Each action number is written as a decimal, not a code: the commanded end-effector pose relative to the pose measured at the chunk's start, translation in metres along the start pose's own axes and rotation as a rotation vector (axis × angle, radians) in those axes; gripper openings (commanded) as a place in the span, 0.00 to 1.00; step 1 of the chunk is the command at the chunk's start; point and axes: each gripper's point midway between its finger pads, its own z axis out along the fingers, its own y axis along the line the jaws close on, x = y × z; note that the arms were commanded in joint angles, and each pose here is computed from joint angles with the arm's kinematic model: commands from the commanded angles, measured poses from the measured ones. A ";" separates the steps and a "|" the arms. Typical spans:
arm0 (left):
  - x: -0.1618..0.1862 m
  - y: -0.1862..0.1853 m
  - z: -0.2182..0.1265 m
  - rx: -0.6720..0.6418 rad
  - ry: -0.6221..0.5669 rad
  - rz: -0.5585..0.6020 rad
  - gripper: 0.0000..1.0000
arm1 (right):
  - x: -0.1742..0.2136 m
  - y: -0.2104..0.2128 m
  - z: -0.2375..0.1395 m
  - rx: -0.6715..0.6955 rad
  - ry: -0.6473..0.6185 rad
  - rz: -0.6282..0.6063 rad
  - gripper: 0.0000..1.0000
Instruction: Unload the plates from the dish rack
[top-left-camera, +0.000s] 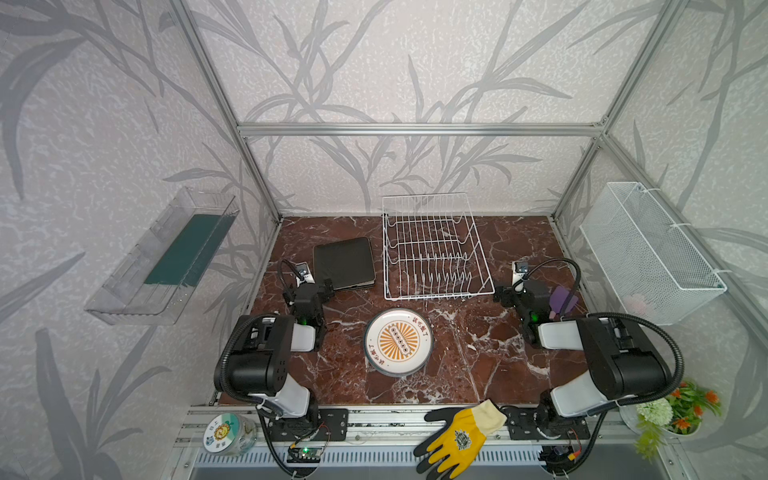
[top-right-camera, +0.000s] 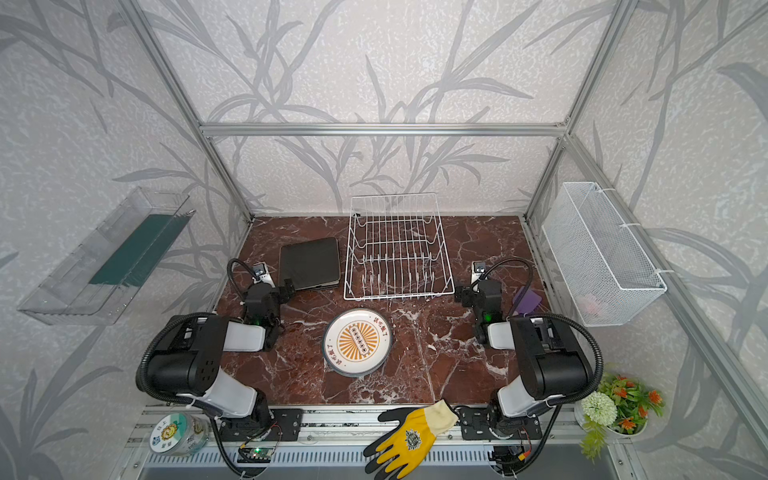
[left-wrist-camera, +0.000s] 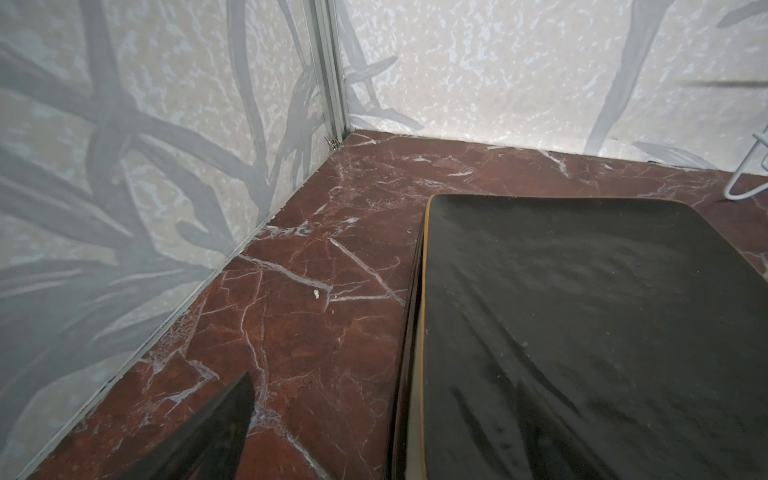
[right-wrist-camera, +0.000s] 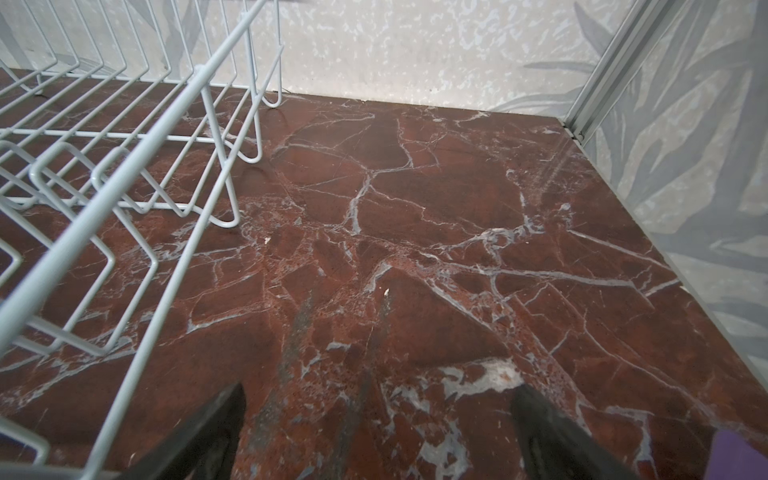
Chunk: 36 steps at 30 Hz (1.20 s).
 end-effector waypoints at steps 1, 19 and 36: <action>-0.005 -0.003 0.001 0.007 -0.006 -0.006 0.99 | -0.014 0.001 0.000 -0.007 -0.034 -0.008 0.99; -0.004 -0.003 0.003 0.003 0.001 0.001 0.99 | -0.014 0.001 0.000 -0.006 -0.035 -0.009 0.99; -0.004 -0.004 0.002 0.010 -0.003 0.001 0.99 | -0.013 0.001 0.000 -0.006 -0.033 -0.008 0.99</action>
